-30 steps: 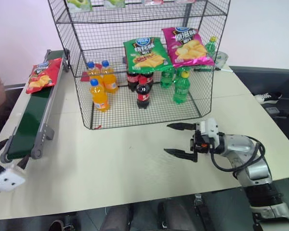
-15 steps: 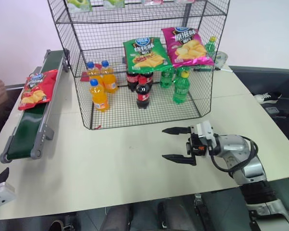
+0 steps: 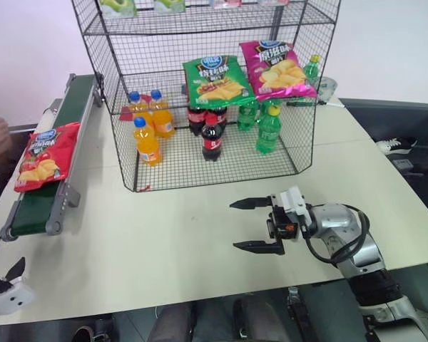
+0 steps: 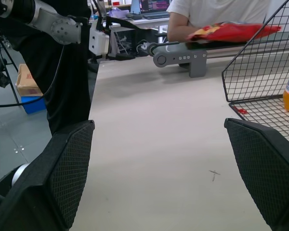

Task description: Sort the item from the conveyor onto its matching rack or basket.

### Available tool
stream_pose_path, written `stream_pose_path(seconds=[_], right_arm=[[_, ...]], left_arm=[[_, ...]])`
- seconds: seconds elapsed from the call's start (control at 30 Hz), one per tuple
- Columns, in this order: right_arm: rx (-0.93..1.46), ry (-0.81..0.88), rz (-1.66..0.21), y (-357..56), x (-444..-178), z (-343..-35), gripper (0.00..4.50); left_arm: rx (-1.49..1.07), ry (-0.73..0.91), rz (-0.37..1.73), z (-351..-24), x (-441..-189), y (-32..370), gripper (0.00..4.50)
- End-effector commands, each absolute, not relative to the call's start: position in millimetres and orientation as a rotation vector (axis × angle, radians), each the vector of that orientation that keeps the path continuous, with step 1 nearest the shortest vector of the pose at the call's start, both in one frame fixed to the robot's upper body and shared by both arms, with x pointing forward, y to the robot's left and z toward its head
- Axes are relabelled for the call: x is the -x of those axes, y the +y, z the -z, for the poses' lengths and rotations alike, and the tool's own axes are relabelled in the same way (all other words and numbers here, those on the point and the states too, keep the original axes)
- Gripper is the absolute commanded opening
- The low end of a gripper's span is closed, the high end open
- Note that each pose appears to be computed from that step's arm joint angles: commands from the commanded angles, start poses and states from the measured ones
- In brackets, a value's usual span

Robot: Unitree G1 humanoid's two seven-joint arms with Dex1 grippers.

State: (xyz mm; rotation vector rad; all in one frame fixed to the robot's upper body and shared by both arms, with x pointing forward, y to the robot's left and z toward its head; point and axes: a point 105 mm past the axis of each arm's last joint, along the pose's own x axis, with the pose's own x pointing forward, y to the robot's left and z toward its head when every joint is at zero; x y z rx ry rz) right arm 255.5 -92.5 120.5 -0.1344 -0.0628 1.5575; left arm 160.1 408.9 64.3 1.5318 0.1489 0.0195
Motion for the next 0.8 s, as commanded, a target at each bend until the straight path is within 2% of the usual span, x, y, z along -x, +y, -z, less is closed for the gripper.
stream_pose_path(seconds=[0.03, 0.17, 0.8], right_arm=[[0.154, -0.107, -1.558, -90, -255, -130, 4.50], [0.160, -0.099, -1.545, -92, -256, -128, 4.50], [0.173, -0.097, -1.493, -94, -262, -129, 4.50]], left_arm=[[-1.536, 0.132, -0.077, -74, -165, 417, 4.37], [-1.522, 0.105, -0.085, -77, -175, 412, 4.37], [-1.494, 0.070, -0.138, -84, -192, 411, 4.37]])
